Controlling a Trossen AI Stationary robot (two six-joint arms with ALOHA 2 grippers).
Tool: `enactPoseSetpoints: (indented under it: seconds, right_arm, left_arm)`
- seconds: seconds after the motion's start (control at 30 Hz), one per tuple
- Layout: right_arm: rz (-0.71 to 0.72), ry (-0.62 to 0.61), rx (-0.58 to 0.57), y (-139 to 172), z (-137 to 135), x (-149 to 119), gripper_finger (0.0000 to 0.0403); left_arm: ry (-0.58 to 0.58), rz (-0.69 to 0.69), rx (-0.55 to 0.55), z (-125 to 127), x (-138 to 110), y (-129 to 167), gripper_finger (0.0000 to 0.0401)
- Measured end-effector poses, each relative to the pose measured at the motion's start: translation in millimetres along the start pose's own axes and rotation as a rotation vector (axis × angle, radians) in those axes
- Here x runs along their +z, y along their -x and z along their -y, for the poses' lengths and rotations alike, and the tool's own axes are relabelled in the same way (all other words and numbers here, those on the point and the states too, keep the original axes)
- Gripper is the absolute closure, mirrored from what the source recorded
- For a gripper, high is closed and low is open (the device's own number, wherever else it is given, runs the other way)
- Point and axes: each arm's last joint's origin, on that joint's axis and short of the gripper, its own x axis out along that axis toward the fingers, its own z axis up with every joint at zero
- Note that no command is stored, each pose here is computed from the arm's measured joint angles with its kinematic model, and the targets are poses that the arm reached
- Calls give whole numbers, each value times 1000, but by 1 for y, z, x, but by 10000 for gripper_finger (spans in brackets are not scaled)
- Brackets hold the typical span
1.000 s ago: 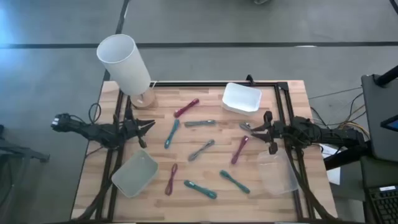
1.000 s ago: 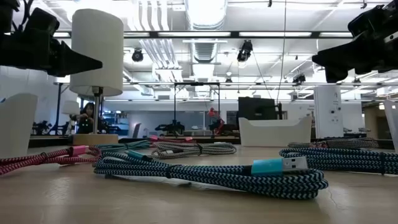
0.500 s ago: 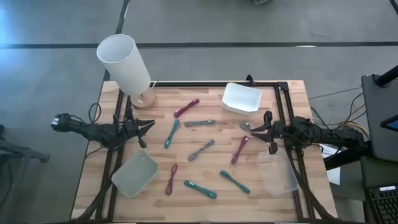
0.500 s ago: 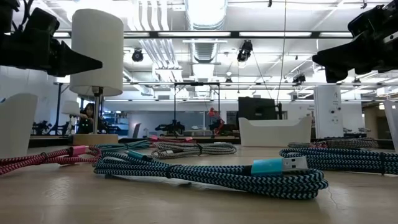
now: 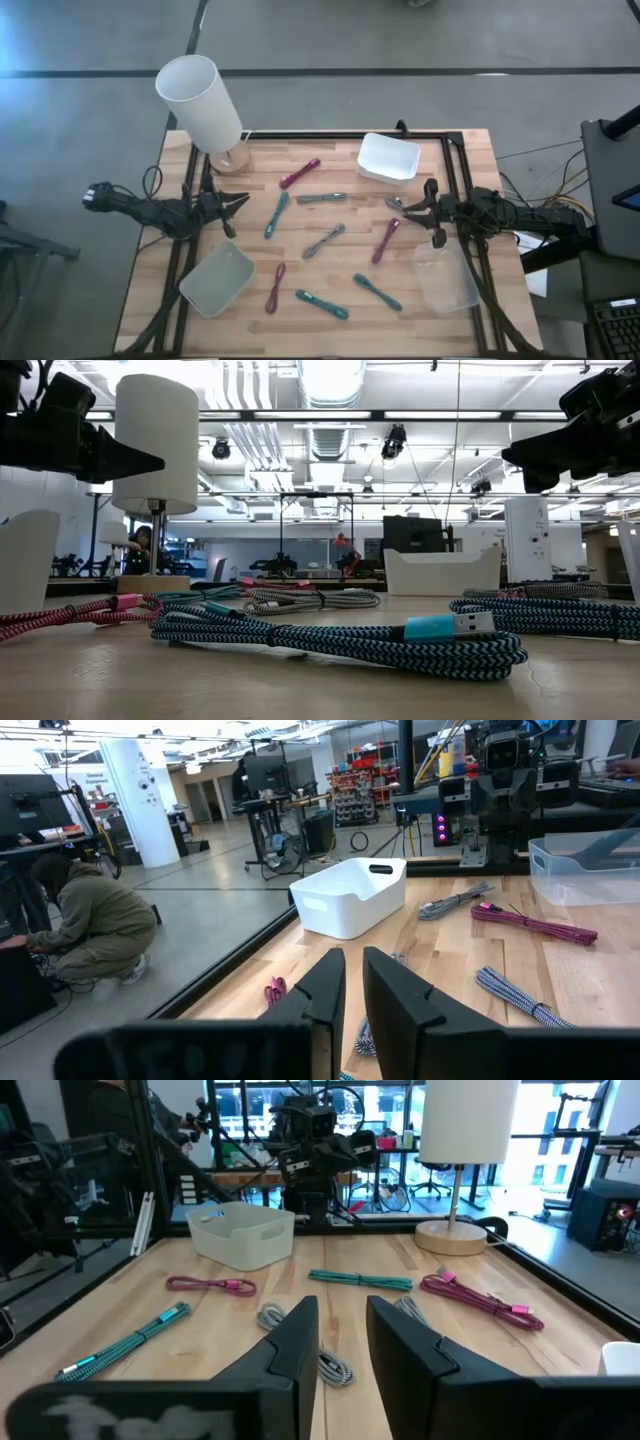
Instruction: Pick & Place USB Port
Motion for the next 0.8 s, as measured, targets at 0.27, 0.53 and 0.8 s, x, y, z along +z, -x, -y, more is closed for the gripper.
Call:
enactPoseSetpoints:
  seconds: [0.27,0.53,0.8]
  right_arm:
    - [0,1,0,0,0,0,335]
    - [0,1,0,0,0,0,325]
    - [0,0,0,0,0,0,316]
  left_arm:
    - [0,0,0,0,0,0,355]
    - [0,0,0,0,0,0,355]
    - [0,0,0,0,0,0,355]
